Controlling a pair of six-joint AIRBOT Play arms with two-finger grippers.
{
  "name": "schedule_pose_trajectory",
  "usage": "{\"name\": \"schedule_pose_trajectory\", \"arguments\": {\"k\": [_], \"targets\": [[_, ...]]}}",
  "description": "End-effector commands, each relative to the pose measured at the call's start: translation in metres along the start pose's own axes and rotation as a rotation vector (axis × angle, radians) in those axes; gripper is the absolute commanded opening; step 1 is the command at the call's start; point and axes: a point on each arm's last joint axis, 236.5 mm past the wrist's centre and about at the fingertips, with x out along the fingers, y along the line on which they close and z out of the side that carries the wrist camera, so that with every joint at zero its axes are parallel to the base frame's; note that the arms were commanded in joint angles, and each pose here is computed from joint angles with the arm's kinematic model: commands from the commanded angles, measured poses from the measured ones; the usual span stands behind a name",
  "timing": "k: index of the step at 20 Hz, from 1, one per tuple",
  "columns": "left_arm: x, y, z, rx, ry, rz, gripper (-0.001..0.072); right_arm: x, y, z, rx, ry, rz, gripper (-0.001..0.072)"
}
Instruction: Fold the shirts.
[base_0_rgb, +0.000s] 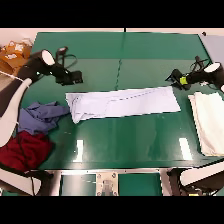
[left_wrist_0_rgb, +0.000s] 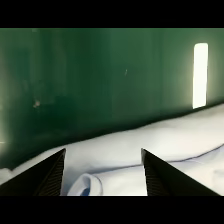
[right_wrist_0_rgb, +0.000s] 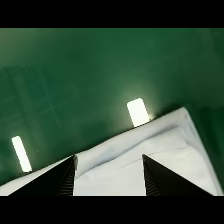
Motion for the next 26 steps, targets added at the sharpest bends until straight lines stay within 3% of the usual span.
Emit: {"name": "schedule_pose_trajectory", "arguments": {"k": [1,5,6,7,8,13,15,17,22,26], "targets": [[-0.025,0.027,-0.005,-0.079,0.092,0.023,0.055,-0.027,-0.032,0.011,-0.146,0.066,-0.027,0.048],[-0.029,0.022,-0.028,-0.076,0.191,0.015,0.0547,-0.021,-0.081,-0.022,-0.144,0.241,-0.011,0.05],[-0.028,0.017,-0.028,-0.073,0.193,0.002,0.0432,-0.011,-0.087,-0.032,-0.15,0.287,-0.002,0.05],[-0.027,0.013,-0.029,-0.059,0.194,-0.007,0.0149,-0.001,-0.092,-0.039,-0.153,0.319,0.007,0.05],[-0.027,0.008,-0.03,-0.027,0.196,-0.021,0.0021,0.008,-0.094,-0.044,-0.15,0.34,0.021,0.05],[-0.022,-0.012,-0.03,-0.001,0.188,-0.054,0.002,0.05,-0.091,-0.075,-0.13,0.451,0.081,0.0487],[-0.019,-0.031,-0.026,0.025,0.161,-0.094,0.002,0.055,-0.081,-0.084,-0.157,0.479,0.115,0.0181],[-0.013,-0.054,-0.02,0.055,0.118,-0.118,0.002,0.045,-0.068,-0.087,-0.178,0.507,0.152,0.0012],[0.01,-0.132,-0.015,0.198,-0.011,-0.183,0.002,-0.025,-0.009,-0.053,-0.243,0.432,0.232,0.0014],[0.066,-0.212,-0.059,0.296,0.012,-0.287,0.002,-0.126,0.067,-0.053,-0.325,0.344,0.322,0.0015]]}}
